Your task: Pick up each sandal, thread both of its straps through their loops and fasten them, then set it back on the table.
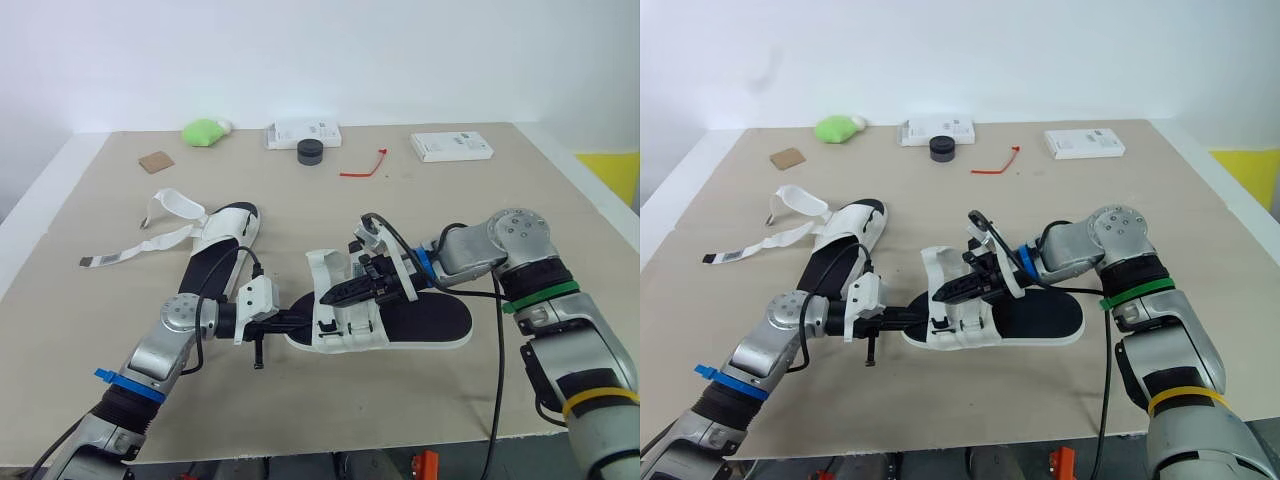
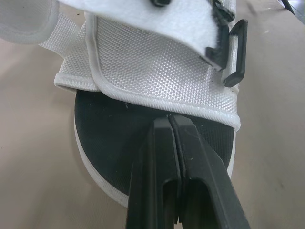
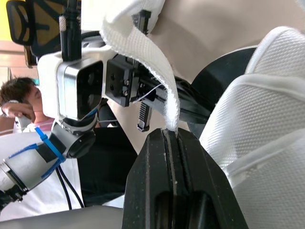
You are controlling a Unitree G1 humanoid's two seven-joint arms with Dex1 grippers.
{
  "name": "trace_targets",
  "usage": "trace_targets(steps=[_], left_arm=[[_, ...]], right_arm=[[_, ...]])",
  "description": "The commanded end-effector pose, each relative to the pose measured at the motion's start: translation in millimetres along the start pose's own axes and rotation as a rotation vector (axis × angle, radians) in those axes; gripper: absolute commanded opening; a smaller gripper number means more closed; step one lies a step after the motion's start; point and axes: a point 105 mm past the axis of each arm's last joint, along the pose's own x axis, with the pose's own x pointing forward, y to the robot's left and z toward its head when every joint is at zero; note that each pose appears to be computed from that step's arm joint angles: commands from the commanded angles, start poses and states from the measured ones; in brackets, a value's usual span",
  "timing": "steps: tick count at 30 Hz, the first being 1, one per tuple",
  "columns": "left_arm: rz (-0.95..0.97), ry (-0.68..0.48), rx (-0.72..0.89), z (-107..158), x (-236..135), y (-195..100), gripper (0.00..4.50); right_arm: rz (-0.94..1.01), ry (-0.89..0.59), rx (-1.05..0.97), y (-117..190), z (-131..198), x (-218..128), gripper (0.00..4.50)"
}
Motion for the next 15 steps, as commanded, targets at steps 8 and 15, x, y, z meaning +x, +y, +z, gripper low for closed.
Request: trace_targets(steps=[8, 15], left_arm=[[-0.025, 0.132, -0.114, -43.3, 1.0, -16.5, 0.00], [-0.024, 0.132, -0.114, -43.7, 0.6, -15.6, 0.00]], right_arm=[[0.007, -0.011, -0.006, -3.2, -8.2, -3.3, 0.08], [-0.010, -0.012, -0.012, -8.1, -15.8, -4.2, 0.08]])
